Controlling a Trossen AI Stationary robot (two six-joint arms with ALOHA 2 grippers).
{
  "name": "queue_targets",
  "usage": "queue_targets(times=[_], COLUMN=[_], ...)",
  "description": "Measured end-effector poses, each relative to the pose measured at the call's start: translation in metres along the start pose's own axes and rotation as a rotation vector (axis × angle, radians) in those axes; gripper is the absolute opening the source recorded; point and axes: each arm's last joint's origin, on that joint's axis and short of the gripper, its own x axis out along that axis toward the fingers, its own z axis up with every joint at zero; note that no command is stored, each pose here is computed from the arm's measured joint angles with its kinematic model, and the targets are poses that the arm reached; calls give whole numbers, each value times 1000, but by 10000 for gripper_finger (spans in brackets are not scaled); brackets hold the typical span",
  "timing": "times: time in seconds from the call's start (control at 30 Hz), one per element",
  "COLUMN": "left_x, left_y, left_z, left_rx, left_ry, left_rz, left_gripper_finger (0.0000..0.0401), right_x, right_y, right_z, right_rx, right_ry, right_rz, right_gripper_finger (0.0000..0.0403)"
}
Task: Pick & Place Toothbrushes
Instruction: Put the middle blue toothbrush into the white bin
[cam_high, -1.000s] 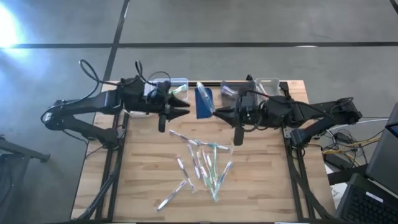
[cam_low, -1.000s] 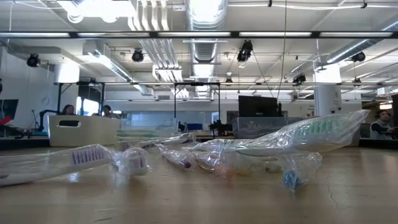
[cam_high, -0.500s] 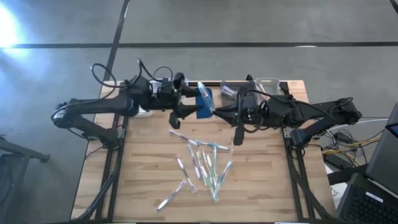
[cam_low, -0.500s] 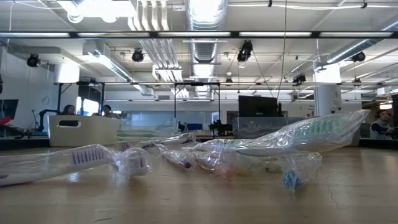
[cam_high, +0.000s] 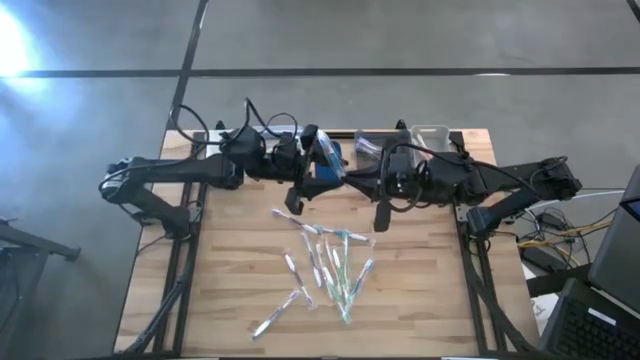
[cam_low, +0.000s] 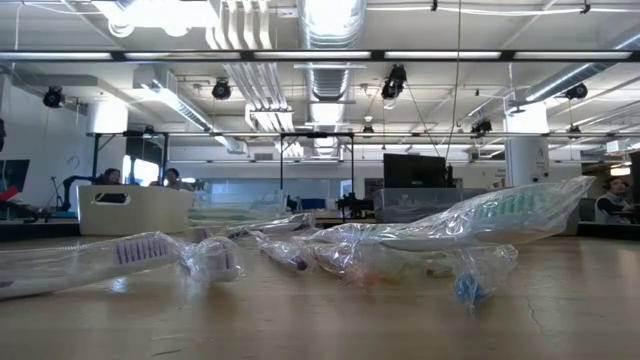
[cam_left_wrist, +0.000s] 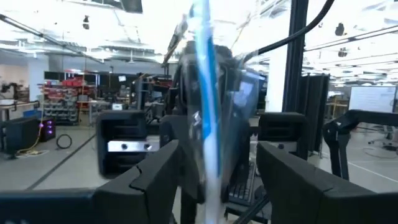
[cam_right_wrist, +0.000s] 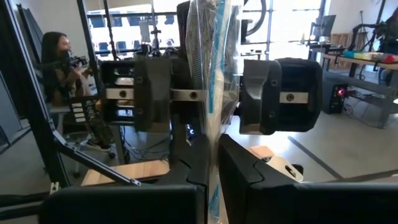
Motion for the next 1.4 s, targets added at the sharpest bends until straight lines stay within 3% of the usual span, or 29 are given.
queue_targets(times=[0.23, 0.57, 0.8, 1.1, 1.2, 1.4], left_x=[3, 2, 2, -5, -19, -63], left_y=[-1, -1, -1, 0, 1, 4], left_z=[11, 10, 9, 8, 13, 21], left_rx=[35, 59, 56, 14, -13, -45], left_ry=[-32, -13, -6, 85, 200, 517], left_rz=[-18, -14, -15, 8, 96, 436], left_gripper_finger=[170, 26, 26, 26, 26, 26], right_x=[0, 0, 0, -18, -32, -61], right_y=[0, 0, 0, -6, -11, -22], right_z=[0, -1, -3, 5, 7, -5], right_rx=[-1, -8, 9, 58, 102, 266], right_ry=[3, 8, 28, 45, 90, 304], right_rz=[-1, 1, -1, 2, -7, -86], right_gripper_finger=[13, 13, 37, 160, 193, 222])
